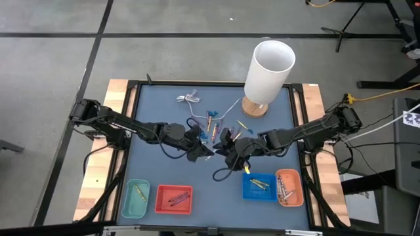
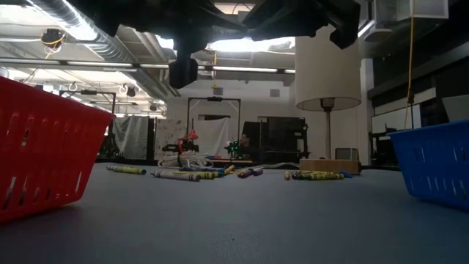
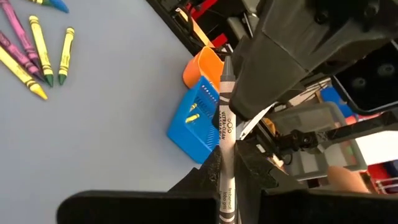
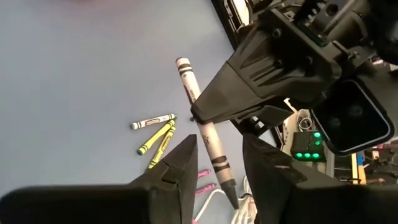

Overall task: Sort crayons
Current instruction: Put the gray crayon into the orange bin

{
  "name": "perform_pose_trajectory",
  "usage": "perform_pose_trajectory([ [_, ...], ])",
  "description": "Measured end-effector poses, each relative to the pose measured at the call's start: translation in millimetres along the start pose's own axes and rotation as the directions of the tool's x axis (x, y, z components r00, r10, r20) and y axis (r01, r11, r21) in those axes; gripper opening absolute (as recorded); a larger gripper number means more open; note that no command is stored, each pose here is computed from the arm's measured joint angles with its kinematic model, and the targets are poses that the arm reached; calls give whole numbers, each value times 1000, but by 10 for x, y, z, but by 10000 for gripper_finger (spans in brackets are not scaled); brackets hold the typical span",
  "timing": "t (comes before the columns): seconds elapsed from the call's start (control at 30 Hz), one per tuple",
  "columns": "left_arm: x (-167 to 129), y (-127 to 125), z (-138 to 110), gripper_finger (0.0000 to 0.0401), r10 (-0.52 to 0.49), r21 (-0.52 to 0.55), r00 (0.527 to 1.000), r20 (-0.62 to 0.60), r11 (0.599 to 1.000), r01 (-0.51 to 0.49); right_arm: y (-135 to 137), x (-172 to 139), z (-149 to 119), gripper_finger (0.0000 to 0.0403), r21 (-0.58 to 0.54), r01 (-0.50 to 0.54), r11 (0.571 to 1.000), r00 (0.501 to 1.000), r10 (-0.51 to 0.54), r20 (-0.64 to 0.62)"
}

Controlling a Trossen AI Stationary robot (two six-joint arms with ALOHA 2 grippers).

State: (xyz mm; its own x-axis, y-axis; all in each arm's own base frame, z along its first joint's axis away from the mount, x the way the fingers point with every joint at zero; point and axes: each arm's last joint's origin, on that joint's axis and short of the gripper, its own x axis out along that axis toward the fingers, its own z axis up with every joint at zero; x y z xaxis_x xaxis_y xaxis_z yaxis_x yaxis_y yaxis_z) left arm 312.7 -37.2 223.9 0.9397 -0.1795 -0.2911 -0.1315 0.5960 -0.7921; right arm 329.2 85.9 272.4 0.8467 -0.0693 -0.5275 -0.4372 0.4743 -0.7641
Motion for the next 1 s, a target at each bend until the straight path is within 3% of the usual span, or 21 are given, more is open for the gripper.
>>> perform_pose_trajectory([
  [0.43,-1,2,-1,9,2,-18,1000,-2,1000,-2,8,0,-5,46,-14,-10,1000,1000,10,-2],
  [1.0,-1,-5,-11,12,-17,-15,999,-29,1000,17,14,0,10,40,-13,-38,999,998,38,41],
])
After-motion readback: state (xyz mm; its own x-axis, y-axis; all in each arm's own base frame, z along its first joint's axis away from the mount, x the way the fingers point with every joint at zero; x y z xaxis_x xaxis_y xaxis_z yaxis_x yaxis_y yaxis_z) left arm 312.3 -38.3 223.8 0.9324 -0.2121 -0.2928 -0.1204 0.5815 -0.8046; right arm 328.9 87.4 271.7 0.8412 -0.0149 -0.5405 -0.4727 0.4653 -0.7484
